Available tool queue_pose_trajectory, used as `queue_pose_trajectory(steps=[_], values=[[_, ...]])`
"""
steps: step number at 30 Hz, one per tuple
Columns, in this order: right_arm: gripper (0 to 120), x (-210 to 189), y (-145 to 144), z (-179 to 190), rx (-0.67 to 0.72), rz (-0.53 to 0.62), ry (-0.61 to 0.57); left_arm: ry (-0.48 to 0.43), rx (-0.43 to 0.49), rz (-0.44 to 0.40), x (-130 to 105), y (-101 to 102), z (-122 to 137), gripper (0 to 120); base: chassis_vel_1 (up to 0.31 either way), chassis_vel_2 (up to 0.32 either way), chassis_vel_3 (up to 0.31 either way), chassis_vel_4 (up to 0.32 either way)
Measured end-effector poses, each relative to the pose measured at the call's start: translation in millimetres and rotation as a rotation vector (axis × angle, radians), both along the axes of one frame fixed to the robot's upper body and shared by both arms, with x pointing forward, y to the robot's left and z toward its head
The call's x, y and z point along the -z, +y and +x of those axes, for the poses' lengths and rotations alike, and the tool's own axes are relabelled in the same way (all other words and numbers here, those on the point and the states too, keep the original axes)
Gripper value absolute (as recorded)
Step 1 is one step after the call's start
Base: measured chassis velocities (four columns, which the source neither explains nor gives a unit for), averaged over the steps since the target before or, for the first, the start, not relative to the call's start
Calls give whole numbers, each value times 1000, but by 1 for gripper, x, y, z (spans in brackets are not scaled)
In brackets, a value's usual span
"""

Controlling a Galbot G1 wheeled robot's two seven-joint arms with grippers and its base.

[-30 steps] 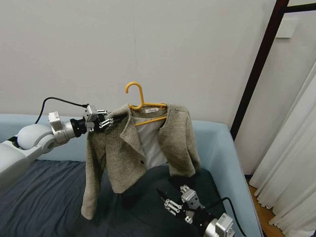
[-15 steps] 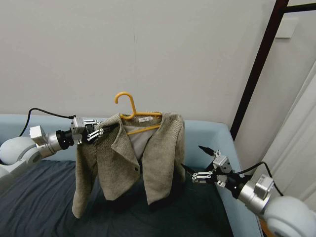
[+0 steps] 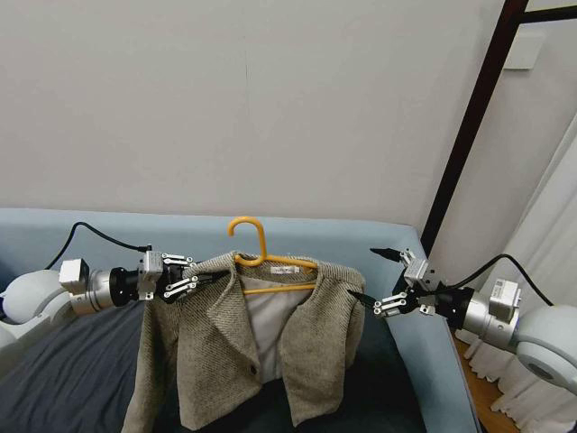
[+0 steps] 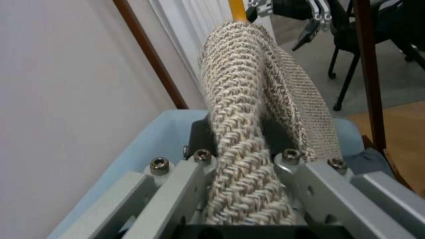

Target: Pick up the clothes from the sofa and hang them on the clothes hanger.

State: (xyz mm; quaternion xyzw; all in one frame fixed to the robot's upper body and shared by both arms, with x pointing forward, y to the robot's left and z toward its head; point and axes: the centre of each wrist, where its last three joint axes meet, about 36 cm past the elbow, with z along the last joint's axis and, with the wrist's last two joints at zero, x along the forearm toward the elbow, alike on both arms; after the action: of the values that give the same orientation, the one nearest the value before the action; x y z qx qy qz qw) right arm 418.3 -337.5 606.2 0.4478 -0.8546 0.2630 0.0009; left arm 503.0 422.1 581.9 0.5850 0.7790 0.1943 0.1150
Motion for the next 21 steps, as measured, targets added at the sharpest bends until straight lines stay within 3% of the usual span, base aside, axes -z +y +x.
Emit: queue_pose_trajectory(steps=[5,10,21], values=[[100,-3,-3,-4,-20,-61,14,-2,34,-6,5,-13,7,8,0,0,0,0],[98,-13,2,-13,-19,-72,69,-3,103,-8,15,-42,18,8,0,0,0,0],[57,-10,1,-16,-17,-74,95,3,130,1,24,-51,23,8,0,0,0,0]])
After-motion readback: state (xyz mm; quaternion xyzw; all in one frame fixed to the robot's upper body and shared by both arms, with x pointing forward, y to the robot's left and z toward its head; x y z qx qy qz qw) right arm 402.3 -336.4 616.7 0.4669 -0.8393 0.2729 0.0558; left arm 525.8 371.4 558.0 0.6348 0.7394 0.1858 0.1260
